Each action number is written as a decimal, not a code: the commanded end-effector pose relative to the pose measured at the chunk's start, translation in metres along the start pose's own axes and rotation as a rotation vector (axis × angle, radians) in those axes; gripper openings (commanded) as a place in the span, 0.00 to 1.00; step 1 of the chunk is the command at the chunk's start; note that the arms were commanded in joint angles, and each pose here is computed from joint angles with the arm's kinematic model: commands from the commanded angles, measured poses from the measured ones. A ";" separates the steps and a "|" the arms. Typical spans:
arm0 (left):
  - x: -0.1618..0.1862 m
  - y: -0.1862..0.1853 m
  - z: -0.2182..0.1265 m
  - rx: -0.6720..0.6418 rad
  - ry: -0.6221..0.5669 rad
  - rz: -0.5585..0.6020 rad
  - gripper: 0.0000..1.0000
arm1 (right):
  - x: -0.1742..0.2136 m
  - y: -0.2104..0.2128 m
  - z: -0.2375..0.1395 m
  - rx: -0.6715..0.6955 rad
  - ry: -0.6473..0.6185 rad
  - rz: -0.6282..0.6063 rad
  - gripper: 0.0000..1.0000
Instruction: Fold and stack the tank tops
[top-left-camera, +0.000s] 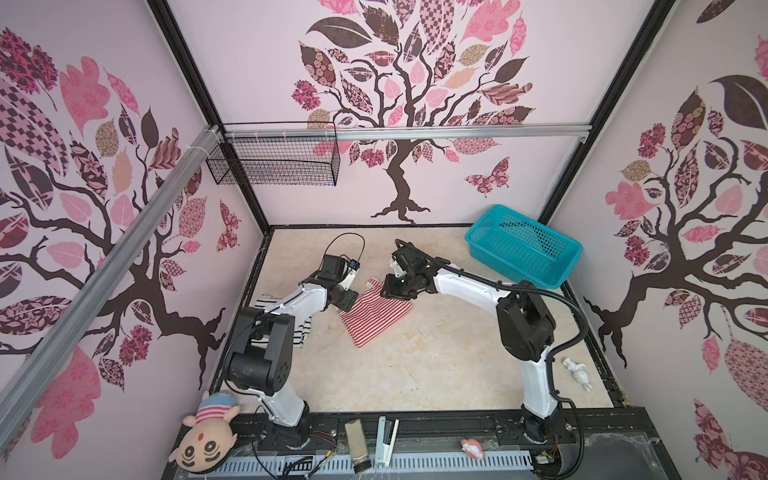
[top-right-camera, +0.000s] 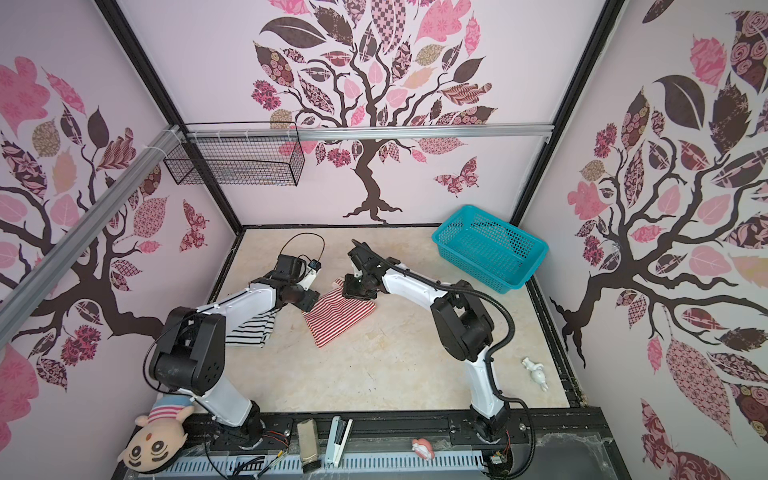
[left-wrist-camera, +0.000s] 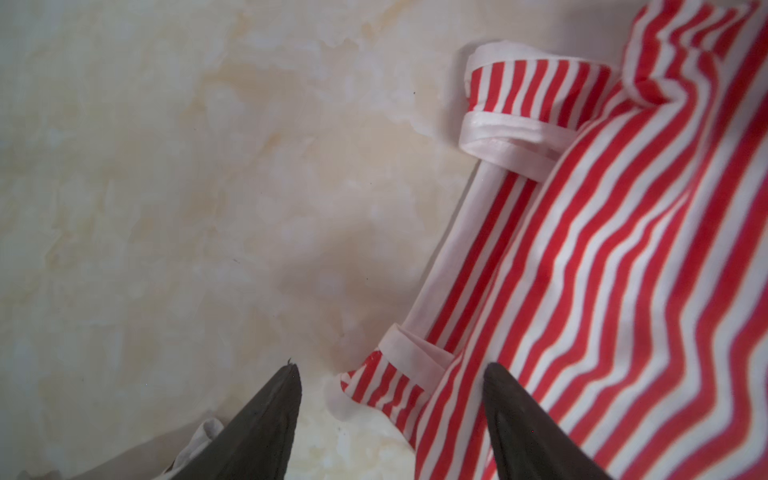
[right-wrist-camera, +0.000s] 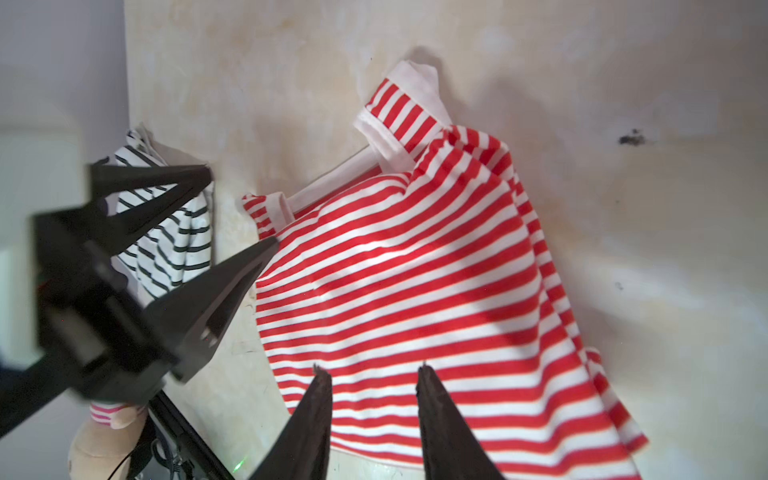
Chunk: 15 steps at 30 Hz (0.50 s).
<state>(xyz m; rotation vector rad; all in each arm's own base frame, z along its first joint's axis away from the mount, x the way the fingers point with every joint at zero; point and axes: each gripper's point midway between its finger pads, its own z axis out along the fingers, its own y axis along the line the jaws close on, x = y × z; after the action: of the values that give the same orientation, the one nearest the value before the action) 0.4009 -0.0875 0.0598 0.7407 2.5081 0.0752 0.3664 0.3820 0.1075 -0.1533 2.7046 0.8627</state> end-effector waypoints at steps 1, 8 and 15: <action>-0.002 -0.007 0.008 0.082 0.046 0.035 0.73 | 0.008 -0.008 0.000 0.016 -0.011 0.016 0.38; 0.005 -0.032 0.017 0.232 0.112 0.059 0.68 | 0.043 -0.035 0.011 0.030 0.042 0.051 0.38; 0.024 -0.089 0.013 0.368 0.190 0.149 0.49 | 0.063 -0.060 -0.017 0.114 0.015 0.051 0.39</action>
<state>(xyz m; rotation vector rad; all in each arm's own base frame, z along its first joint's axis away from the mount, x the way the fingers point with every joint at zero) 0.3721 -0.1289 0.0254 1.0031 2.6581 -0.1776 0.3187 0.3347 0.0455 -0.0775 2.8143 0.7589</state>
